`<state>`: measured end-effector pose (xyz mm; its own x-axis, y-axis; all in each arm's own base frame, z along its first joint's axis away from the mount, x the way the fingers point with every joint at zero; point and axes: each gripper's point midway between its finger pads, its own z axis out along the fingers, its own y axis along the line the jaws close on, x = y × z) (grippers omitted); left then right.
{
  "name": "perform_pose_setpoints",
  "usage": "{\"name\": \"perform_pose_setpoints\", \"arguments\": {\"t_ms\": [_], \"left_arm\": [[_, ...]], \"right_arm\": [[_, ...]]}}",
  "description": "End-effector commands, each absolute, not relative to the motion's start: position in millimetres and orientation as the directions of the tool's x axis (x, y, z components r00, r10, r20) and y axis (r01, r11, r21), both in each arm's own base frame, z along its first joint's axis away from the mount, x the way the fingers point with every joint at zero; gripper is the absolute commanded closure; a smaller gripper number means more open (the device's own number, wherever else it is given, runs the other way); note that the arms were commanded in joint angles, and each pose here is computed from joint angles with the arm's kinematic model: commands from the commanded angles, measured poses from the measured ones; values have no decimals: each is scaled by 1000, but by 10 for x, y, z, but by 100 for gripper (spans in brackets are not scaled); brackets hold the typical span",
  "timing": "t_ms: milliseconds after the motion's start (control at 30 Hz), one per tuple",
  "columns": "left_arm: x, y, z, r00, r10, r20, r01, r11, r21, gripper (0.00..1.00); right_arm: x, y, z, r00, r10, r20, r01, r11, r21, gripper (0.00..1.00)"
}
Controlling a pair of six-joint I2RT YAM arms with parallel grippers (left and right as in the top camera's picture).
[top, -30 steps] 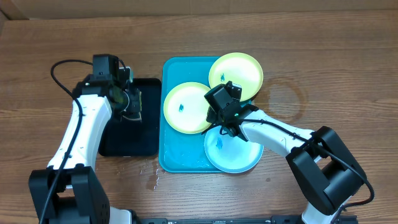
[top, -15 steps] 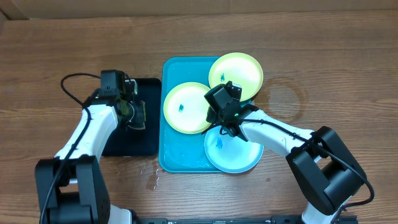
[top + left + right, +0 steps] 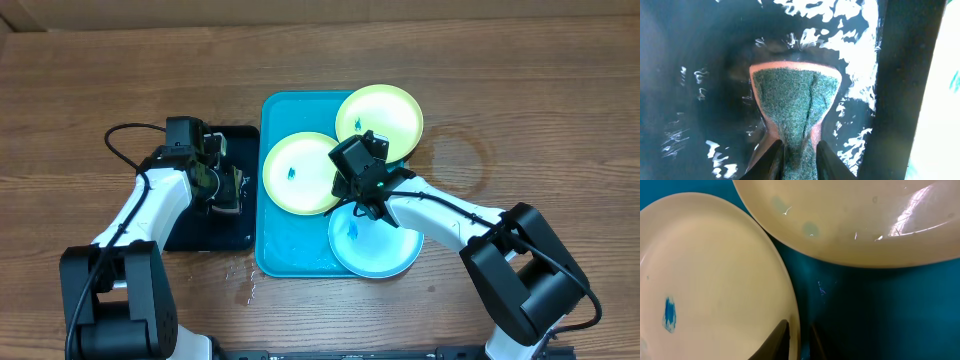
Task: Clean dirty plates on tray and stack at the side
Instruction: 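Lift the sponge with the left gripper above the black tray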
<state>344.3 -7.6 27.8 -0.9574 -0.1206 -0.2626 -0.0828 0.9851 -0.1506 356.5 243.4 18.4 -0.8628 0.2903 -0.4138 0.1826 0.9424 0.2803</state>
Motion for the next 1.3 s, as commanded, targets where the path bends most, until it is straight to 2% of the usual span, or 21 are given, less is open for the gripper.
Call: {"name": "perform_pose_setpoints", "arguments": {"t_ms": [0, 233, 467, 600, 733, 900, 1067, 1267], "left_arm": [[3433, -119, 262, -960, -117, -256, -77, 984, -161, 77], [3406, -67, 174, -965, -118, -234, -89, 987, -130, 78], [3360, -88, -16, -977, -118, -180, -94, 986, -138, 96], [3414, -96, 54, -972, -118, -203, -90, 985, -145, 96], [3538, -88, 328, -960, -119, -254, -83, 986, -147, 96], [3624, -85, 696, -940, -119, -320, -73, 986, -151, 96], [3575, -88, 891, -929, -125, -349, -75, 985, -154, 96], [3476, -83, 848, -942, -124, -313, -81, 986, -147, 96]], "right_arm": [[3614, 2465, 224, -858, 292, -423, 176, 940, 291, 83], [3617, 2468, 227, -857, 293, -424, 176, 940, 293, 83], [3616, 2468, 226, -857, 292, -424, 176, 940, 293, 79], [3594, 2476, 213, -863, 290, -414, 174, 940, 295, 80], [3576, 2492, 206, -868, 286, -405, 170, 939, 299, 84], [3575, 2490, 204, -869, 286, -405, 170, 939, 299, 96], [3628, 2442, 223, -851, 294, -434, 181, 942, 283, 96], [3645, 2427, 231, -845, 296, -445, 185, 943, 278, 96]]}}
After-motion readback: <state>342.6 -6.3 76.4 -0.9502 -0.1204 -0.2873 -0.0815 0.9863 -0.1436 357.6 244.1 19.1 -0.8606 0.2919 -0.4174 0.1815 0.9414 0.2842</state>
